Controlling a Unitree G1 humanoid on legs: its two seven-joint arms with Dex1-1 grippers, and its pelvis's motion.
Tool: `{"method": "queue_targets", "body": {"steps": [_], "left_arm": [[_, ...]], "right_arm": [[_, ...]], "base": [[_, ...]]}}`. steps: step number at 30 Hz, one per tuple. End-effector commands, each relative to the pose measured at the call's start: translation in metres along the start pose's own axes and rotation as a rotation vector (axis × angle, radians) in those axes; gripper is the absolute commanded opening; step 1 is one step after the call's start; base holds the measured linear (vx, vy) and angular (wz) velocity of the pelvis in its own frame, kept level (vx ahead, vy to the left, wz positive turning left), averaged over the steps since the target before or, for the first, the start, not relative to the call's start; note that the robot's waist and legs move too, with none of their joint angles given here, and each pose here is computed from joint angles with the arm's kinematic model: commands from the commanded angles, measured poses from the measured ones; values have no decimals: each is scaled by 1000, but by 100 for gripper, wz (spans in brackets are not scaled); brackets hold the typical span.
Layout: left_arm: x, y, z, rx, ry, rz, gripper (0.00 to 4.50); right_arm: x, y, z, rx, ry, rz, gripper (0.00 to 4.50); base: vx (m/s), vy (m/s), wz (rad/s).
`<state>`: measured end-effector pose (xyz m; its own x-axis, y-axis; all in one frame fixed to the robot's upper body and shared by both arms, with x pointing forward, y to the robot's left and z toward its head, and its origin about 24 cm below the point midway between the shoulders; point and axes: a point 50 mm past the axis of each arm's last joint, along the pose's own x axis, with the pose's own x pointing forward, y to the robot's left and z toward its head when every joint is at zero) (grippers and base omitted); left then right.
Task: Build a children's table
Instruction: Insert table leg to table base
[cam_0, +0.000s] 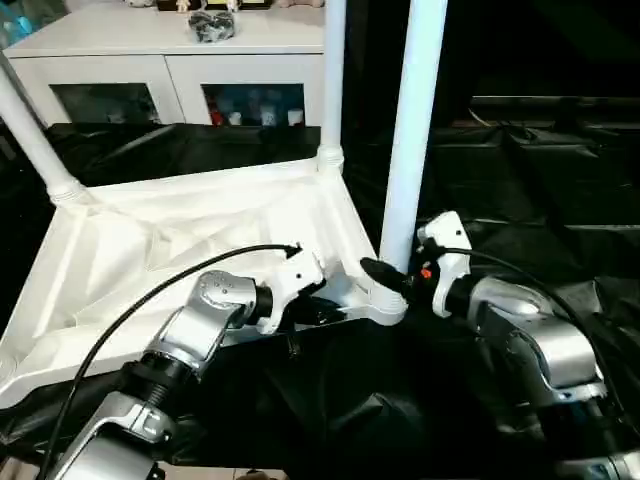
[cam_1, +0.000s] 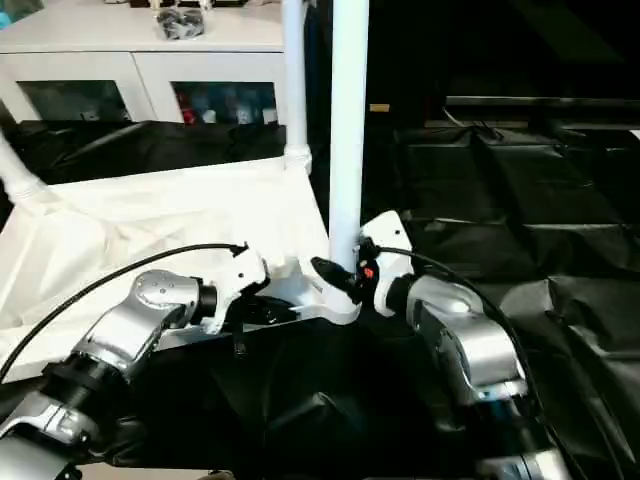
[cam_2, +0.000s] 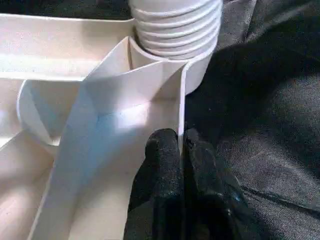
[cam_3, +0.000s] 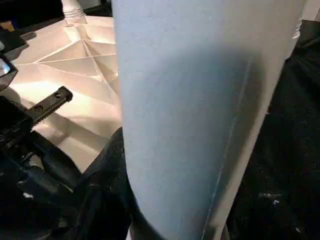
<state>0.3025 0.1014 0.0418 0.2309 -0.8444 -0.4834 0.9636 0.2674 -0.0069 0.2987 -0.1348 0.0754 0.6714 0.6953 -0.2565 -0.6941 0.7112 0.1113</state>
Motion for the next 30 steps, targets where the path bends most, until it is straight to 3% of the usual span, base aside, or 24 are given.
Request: {"method": "queue_targets", "body": {"steps": [1, 8, 16, 30], "left_arm": [[1, -6, -6, -27, -16, -32, 58], [-11, -2, -21, -19, 73, -25, 64], [-13, 4, -23, -63, 38, -2, 2], [-10, -3, -29, -64, 61, -42, 0]], "right_arm": [[4, 2, 2, -11, -8, 20, 191], [9, 2, 2, -4, -14, 21, 191], [11, 1, 1, -8, -12, 27, 191], [12, 1, -1, 33, -20, 58, 191]], "base": [[0, 0, 0], [0, 0, 0], [0, 0, 0], [0, 0, 0]]}}
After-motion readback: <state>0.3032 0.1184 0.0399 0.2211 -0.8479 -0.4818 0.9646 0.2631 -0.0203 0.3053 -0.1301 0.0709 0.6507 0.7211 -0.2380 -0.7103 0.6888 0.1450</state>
